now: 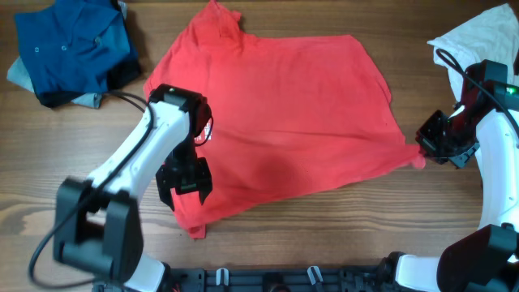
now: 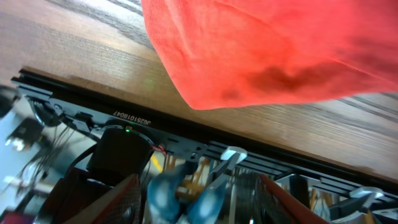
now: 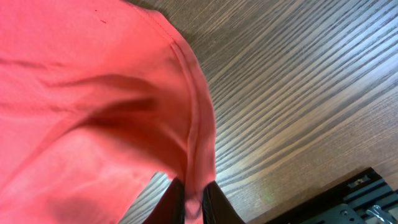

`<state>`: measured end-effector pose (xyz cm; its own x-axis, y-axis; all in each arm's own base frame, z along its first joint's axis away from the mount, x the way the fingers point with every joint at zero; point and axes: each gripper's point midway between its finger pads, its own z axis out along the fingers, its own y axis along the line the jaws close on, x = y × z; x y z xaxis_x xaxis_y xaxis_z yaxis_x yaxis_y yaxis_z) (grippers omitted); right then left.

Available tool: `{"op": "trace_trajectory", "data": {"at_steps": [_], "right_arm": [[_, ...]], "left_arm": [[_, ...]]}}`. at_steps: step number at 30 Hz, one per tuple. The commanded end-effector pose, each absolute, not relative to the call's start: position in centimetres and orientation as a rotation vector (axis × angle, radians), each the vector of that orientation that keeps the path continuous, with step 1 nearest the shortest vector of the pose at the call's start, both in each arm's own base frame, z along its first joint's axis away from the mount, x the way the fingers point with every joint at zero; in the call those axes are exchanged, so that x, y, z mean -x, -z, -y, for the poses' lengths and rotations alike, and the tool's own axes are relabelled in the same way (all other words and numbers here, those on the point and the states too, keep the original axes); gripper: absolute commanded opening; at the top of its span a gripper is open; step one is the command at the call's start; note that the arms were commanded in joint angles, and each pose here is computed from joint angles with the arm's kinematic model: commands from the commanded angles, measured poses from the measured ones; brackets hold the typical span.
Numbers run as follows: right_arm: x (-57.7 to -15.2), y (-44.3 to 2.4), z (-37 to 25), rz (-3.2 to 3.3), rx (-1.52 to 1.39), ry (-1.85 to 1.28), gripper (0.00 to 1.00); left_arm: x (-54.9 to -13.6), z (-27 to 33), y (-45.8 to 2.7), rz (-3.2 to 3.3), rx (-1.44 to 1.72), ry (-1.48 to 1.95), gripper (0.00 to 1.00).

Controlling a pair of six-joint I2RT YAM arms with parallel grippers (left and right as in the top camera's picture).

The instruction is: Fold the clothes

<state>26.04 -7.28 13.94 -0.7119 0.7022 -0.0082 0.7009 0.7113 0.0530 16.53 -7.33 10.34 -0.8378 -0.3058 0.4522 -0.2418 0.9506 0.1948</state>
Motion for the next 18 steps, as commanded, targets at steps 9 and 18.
{"op": "trace_trajectory", "data": {"at_steps": [9,18], "right_arm": [[-27.0,-14.4,6.3,-2.86,-1.112,-0.182,0.1],[-27.3,-14.4,6.4,-2.849,-1.105,-0.188,0.1]], "left_arm": [[-12.2,8.7,-13.1,2.965,-0.569,-0.129,0.48],[-10.8,8.9,-6.1,2.883,-0.572,-0.07,0.53]]}}
